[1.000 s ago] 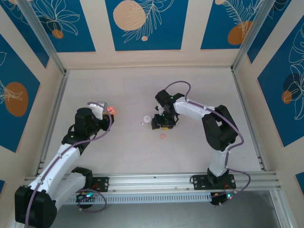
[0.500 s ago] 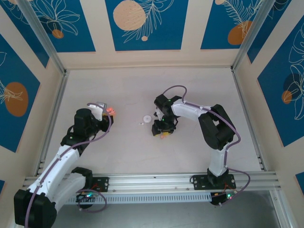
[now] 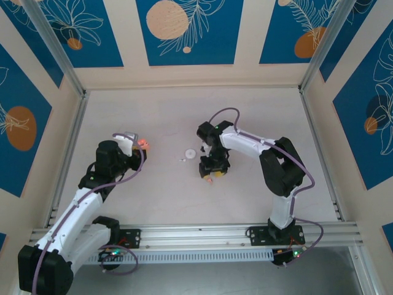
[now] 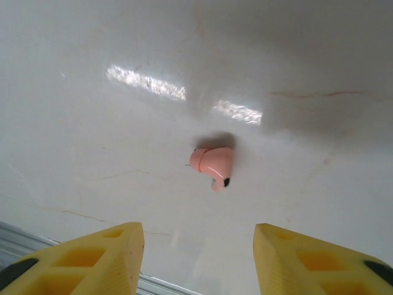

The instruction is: Insert the wireless bluetooth earbuds into the charging case

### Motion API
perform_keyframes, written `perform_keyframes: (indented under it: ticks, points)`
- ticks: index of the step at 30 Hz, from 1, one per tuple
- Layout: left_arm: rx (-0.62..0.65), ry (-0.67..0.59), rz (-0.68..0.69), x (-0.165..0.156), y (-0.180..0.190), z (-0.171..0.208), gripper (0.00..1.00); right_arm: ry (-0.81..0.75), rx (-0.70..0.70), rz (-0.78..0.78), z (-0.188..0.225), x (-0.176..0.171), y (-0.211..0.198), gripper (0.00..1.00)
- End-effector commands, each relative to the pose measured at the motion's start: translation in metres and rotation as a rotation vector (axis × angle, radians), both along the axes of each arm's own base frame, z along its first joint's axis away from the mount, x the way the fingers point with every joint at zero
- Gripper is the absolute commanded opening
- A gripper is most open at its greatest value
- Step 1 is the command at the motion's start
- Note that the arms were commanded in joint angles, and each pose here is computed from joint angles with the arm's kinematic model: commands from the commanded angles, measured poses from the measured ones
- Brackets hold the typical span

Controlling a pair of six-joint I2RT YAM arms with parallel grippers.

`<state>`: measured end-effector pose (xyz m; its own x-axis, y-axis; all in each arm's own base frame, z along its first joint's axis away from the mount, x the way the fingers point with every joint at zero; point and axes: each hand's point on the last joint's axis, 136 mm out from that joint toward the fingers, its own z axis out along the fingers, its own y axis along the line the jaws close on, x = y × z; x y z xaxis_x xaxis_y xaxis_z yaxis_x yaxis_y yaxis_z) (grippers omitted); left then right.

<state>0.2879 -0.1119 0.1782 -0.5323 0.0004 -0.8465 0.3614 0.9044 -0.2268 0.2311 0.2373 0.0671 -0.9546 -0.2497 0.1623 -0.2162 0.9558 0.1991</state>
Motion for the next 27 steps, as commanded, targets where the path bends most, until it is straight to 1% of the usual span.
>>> perform_keyframes:
  ticks: [1,5,8,12,27]
  points:
    - [-0.008,-0.018,0.015,0.001,0.004,0.005,0.13,0.025,-0.133,-0.086,0.016,-0.004,-0.019,0.5]
    - [-0.009,-0.02,0.014,0.001,0.003,0.006,0.13,0.023,-0.17,-0.089,0.015,-0.001,-0.013,0.48]
    - [-0.009,-0.022,0.011,0.002,0.003,0.007,0.13,0.04,-0.223,-0.053,0.005,-0.002,-0.01,0.48]
    - [-0.007,-0.021,0.009,0.002,0.003,0.007,0.13,0.05,-0.261,-0.01,-0.005,-0.002,-0.005,0.47]
    - [-0.011,-0.022,0.004,0.001,0.002,0.008,0.13,0.083,-0.284,0.06,-0.038,-0.002,0.011,0.45]
